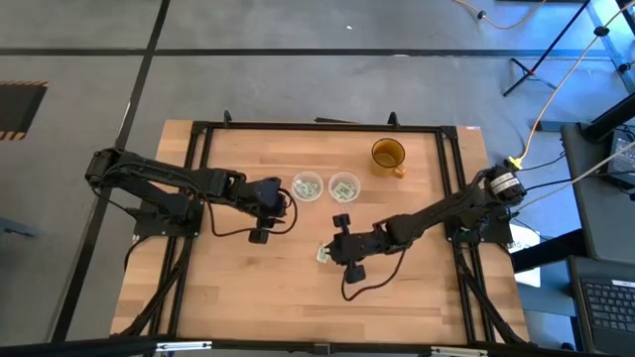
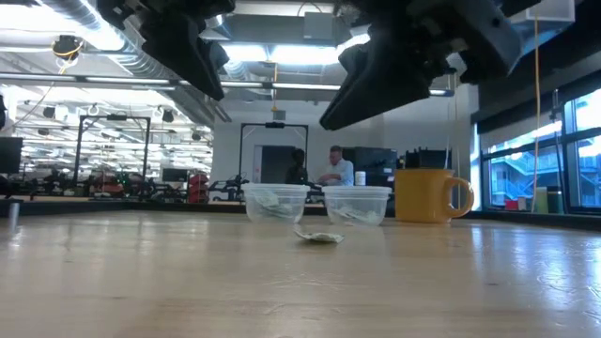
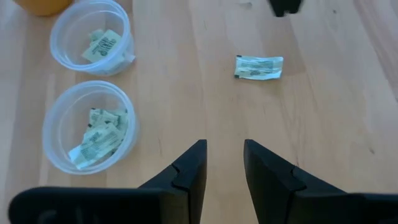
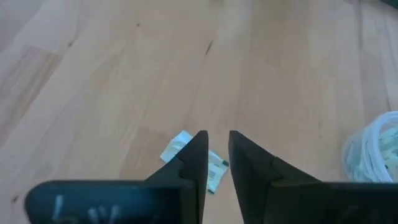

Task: Pick and place Stevia / Truvia into bins
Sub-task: Put the stevia packet into the right transparent container

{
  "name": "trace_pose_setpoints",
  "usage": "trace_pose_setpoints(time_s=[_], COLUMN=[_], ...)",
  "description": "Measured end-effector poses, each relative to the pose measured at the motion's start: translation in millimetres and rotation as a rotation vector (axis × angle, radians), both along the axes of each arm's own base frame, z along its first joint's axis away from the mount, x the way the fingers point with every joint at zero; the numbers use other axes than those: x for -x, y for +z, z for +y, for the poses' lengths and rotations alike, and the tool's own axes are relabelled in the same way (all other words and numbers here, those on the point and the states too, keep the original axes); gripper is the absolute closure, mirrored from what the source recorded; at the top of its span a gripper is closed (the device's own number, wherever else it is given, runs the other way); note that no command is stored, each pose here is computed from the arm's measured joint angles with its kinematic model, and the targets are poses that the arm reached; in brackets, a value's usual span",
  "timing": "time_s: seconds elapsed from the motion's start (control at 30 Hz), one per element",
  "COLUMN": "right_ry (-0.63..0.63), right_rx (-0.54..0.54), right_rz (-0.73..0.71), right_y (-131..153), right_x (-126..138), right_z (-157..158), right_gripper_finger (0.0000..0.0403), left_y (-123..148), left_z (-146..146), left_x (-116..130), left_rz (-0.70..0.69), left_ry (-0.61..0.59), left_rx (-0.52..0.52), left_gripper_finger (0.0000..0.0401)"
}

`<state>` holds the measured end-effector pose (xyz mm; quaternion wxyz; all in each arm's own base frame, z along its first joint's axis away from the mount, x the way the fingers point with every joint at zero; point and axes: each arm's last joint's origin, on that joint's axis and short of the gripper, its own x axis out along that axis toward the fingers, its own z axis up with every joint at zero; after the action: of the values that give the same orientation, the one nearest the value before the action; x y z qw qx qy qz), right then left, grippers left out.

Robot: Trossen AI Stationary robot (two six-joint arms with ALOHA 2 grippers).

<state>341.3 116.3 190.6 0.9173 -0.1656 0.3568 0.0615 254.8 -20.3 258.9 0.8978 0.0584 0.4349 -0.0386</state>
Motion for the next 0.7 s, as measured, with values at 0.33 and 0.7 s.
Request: trace_pose_setpoints(time_s=[0.33,0.7], right_ry=[0.114,0.136], right_rx=[-0.028,-0.068], right_rz=[-0.071,-0.101], right_y=[6,2], right_x=[5,6], right_z=[28,45], right_gripper_finger=[0.0317,0.0315], left_y=[0,0], left_z=[1,1], left_x=[-1,-1], left_rz=[-0.008,-0.008], left_ry=[0.013,0.014], left_rx=[-0.016,-0.017], left_gripper_finger=[0.0299,0.03])
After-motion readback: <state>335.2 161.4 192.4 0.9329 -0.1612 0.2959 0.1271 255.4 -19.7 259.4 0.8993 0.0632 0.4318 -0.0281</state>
